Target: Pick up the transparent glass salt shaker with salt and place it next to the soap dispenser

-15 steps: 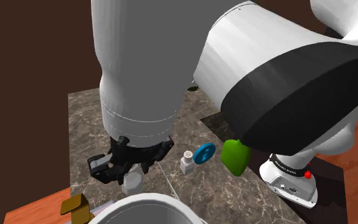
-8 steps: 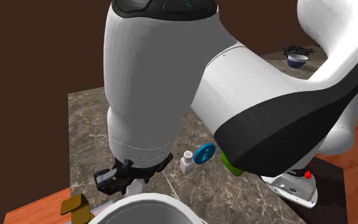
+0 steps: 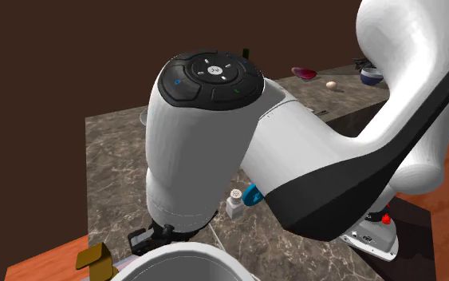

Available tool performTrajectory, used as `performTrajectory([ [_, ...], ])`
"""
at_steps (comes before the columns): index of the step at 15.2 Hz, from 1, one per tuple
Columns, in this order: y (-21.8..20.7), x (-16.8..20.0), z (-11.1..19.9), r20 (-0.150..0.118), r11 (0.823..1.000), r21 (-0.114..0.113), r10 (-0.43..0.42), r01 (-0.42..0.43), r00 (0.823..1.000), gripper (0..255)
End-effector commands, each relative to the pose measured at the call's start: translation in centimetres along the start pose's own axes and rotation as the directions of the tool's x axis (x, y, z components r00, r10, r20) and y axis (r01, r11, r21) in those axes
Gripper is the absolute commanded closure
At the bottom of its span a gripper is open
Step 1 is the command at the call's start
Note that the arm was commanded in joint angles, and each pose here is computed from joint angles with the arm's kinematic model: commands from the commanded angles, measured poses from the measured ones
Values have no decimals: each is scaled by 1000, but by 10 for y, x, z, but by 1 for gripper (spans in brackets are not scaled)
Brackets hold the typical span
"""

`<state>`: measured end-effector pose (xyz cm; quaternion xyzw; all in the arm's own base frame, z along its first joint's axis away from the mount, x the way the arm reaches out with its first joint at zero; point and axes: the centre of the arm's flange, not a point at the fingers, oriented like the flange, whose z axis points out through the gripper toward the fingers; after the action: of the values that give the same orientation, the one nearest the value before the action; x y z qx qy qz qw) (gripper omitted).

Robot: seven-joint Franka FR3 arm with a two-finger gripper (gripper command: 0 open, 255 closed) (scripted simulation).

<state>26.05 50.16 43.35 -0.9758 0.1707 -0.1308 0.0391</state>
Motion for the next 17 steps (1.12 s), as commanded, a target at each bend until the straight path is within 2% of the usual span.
performTrajectory([
  [1, 1, -2, 11, 0, 1000, 1, 0, 0, 1000, 255],
  [15, 10, -21, 84, 0, 1000, 1, 0, 0, 1000, 255],
  [17, 10, -21, 84, 0, 1000, 1, 0, 0, 1000, 255],
])
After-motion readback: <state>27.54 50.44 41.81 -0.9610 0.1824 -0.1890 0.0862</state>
